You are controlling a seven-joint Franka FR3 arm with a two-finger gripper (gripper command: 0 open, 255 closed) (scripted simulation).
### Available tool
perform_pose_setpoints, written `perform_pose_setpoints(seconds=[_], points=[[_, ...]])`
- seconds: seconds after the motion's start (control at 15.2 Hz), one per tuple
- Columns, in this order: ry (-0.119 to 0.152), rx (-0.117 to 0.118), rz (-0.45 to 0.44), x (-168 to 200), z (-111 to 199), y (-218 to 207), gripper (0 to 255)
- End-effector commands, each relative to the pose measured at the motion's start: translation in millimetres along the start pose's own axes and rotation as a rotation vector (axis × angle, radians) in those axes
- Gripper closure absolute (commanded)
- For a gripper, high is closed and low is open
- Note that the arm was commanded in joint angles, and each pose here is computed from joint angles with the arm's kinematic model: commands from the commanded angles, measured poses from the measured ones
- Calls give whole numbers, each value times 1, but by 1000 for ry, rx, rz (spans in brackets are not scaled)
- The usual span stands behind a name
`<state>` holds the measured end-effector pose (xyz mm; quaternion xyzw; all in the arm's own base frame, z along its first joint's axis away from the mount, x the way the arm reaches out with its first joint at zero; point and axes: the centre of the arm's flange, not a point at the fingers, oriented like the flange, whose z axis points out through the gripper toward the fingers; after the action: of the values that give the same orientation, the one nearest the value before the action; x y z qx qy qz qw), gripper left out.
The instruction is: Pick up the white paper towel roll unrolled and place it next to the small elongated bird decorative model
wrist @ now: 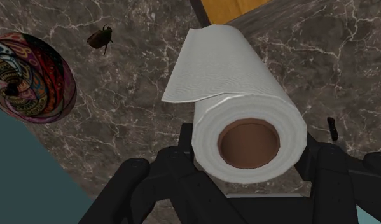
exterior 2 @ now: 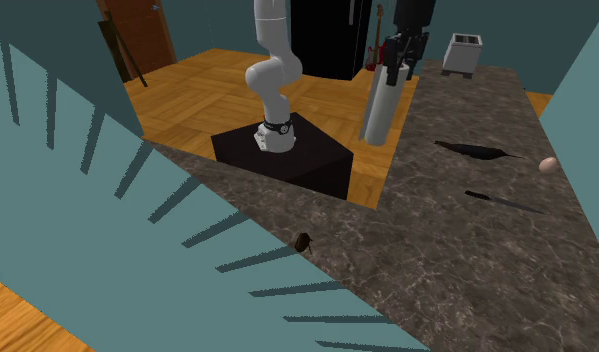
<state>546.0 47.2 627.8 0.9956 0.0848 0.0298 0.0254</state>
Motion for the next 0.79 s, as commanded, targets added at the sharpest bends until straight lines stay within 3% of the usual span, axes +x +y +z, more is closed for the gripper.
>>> perform_pose_setpoints(seconds=[0.0, 0.73], points=[[1, 0, 2, 6, 4, -26, 255], [1, 0, 2, 34, 34, -166, 255]])
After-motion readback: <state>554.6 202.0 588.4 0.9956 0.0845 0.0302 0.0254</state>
